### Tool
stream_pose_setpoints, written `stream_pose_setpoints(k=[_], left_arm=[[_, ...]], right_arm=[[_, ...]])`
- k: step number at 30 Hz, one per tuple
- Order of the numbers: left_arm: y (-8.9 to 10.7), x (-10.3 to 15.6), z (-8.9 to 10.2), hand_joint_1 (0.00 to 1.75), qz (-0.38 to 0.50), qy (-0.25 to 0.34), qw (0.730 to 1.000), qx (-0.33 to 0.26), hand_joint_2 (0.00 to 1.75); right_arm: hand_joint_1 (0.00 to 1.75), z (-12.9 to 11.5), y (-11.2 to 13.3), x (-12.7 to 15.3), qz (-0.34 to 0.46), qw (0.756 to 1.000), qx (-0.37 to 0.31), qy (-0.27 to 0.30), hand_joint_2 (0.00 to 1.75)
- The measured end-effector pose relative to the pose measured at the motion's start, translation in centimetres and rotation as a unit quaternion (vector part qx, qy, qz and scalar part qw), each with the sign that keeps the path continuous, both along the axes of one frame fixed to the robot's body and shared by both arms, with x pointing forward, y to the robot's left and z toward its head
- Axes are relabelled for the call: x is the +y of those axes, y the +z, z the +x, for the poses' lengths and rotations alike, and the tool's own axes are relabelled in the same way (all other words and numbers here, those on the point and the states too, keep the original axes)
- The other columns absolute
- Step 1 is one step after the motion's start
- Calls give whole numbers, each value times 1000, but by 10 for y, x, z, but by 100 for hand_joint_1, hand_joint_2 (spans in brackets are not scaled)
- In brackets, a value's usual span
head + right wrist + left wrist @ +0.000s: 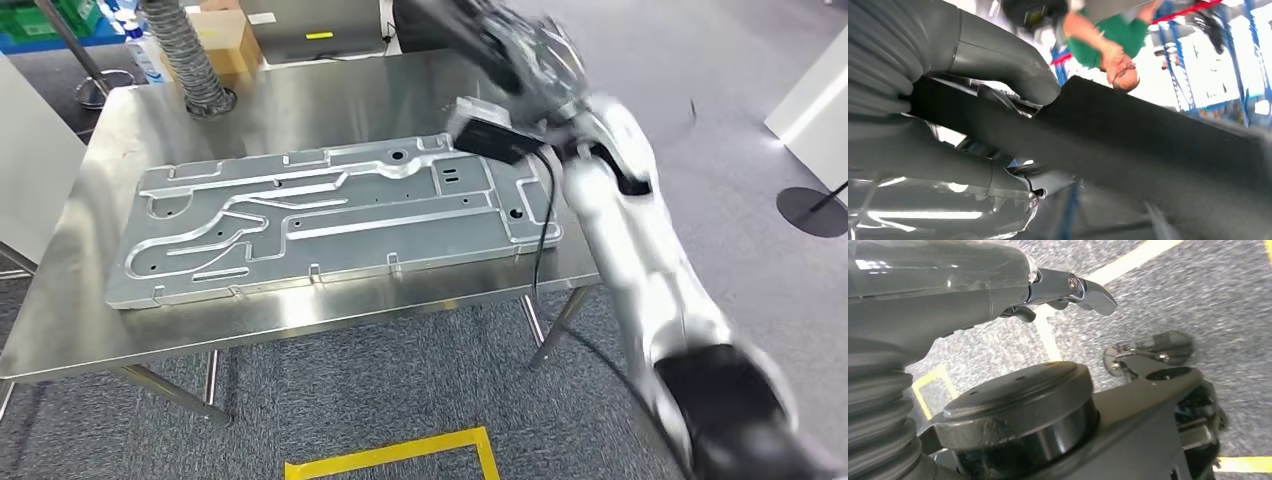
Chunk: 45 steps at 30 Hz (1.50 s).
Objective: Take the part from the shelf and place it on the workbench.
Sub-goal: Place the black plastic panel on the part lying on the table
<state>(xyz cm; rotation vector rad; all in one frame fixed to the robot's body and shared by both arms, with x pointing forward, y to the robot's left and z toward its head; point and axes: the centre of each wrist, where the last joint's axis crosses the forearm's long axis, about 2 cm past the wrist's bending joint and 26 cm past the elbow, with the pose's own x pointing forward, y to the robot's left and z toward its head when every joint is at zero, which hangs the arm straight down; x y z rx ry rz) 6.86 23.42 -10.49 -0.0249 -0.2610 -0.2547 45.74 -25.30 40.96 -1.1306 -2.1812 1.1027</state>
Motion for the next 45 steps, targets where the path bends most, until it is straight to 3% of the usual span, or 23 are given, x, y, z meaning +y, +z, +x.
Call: stream_pose_setpoints(k=[6, 8, 11, 15, 19, 23, 28, 35, 45], left_arm=[[2, 0, 9, 0, 17, -44, 999, -22, 175], [3, -2, 16, 0, 20, -56, 998, -33, 175], [4, -5, 21, 0, 16, -64, 997, -44, 175], [4, -6, 20, 0, 4, -70, 996, -62, 175], [4, -6, 18, 0, -6, -82, 995, -64, 175], [5, -7, 20, 0, 1, -83, 994, -67, 0], [6, -8, 25, 0, 2, -74, 995, -66, 0], [5, -8, 23, 0, 19, -44, 998, -33, 0], [3, -6, 12, 0, 10, -15, 1000, -15, 0]], right_arm=[[175, 29, 13, 31, -181, 982, 10, -54, 175], [175, 37, -4, 26, -233, 969, 29, -74, 175], [175, 42, -52, 10, -293, 949, 68, -92, 175], [0, 39, -107, -15, -336, 928, 124, -98, 0], [0, 36, -127, -39, -339, 922, 157, -97, 0], [0, 34, -136, -46, -333, 922, 177, -90, 0], [0, 31, -150, -42, -327, 919, 203, -80, 0], [0, 33, -145, -36, -306, 924, 218, -73, 0], [0, 42, -113, -52, -231, 946, 214, -83, 0]])
